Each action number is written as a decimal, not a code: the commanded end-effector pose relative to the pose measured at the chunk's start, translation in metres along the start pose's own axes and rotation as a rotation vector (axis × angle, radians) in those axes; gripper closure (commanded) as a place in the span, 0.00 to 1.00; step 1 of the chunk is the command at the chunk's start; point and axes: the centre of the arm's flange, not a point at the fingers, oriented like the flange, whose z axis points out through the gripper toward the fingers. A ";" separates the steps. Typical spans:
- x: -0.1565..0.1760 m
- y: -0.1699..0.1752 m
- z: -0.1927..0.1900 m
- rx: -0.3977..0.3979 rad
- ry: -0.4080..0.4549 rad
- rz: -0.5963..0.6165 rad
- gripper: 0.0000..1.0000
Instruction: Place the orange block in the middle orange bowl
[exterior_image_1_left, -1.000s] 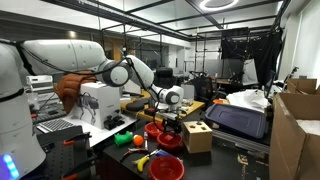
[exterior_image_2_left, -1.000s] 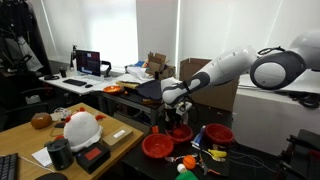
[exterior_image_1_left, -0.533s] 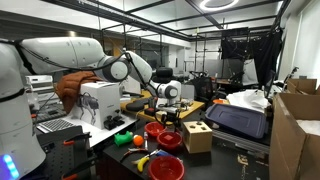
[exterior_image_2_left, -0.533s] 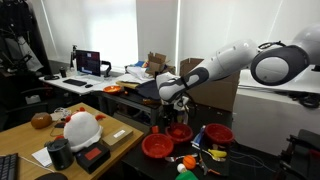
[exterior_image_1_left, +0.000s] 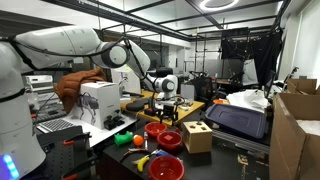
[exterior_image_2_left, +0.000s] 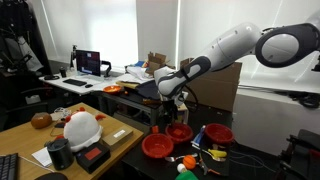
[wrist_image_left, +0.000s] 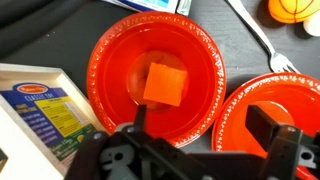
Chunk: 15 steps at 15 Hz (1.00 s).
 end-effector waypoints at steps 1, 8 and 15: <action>-0.072 -0.015 -0.019 -0.005 0.006 -0.031 0.00; -0.105 -0.009 -0.035 -0.022 0.055 -0.172 0.00; -0.159 -0.025 -0.042 0.004 0.104 -0.192 0.00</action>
